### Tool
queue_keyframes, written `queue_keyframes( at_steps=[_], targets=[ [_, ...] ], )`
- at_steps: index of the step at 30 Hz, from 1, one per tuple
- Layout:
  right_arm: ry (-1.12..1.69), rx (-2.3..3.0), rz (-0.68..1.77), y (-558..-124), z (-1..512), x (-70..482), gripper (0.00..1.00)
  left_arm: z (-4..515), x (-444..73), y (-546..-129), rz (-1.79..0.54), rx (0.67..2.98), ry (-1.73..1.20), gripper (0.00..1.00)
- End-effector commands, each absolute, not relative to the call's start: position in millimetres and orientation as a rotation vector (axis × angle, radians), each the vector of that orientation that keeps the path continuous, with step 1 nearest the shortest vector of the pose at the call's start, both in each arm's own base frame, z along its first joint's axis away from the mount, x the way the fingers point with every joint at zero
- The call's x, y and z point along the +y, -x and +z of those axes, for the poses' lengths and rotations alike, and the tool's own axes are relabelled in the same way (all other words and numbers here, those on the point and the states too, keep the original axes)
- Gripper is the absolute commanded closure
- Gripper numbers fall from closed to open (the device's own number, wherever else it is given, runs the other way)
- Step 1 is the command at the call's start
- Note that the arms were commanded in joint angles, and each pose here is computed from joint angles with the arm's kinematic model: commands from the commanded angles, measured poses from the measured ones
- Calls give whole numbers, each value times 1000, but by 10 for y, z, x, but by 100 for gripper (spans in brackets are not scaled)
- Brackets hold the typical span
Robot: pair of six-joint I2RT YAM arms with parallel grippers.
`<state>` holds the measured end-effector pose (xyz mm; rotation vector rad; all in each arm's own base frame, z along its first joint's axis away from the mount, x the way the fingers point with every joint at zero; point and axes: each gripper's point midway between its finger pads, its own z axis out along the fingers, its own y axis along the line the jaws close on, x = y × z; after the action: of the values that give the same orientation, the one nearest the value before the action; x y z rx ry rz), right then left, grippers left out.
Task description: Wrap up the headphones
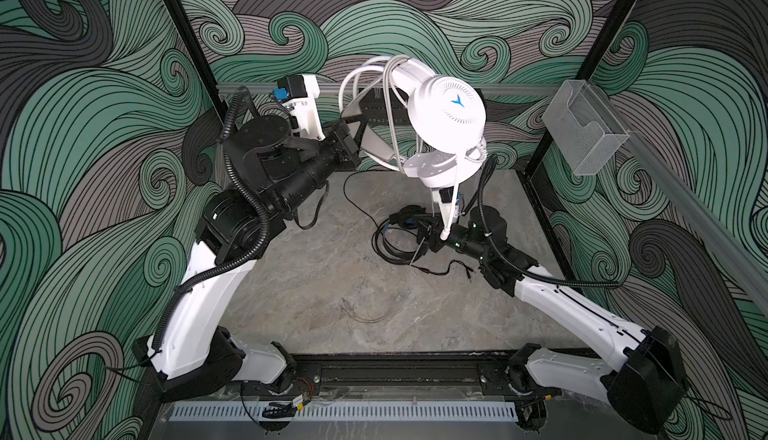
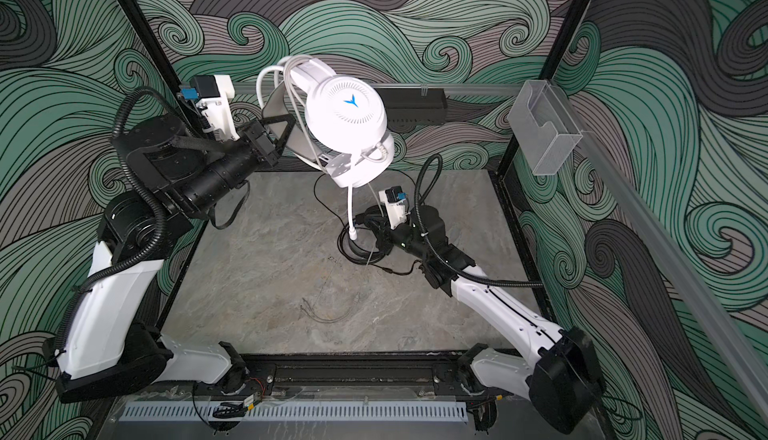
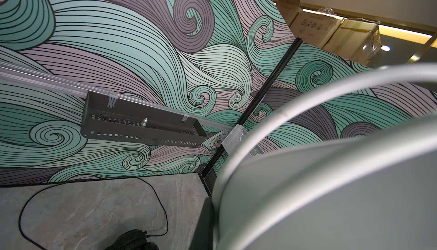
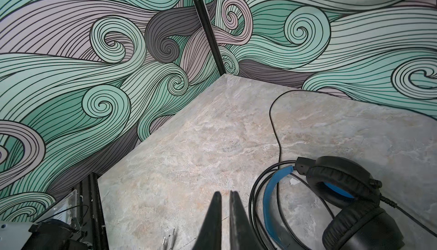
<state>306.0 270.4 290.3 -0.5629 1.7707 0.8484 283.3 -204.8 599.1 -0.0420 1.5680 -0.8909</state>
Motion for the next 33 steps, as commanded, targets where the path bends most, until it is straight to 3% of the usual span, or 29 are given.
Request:
queue_keyframes(
  at_steps=[1,12,24,33],
  targets=[
    [587,1708,860,-3002,3104,2716,100,6338,-1763,-2749,-950,1423,191,100],
    [691,1796,739,-2866,2830,2788,100,6258,-1426,-2982,-901,1381,464,100],
    [979,1793,521,-2418,2662,3009,100,5902,-1219,-3543,-835,1400,656,100],
    [1132,1712,400,-2199,2857,3174,100,5129,-1006,-4018,-392,1536,658,100]
  ],
)
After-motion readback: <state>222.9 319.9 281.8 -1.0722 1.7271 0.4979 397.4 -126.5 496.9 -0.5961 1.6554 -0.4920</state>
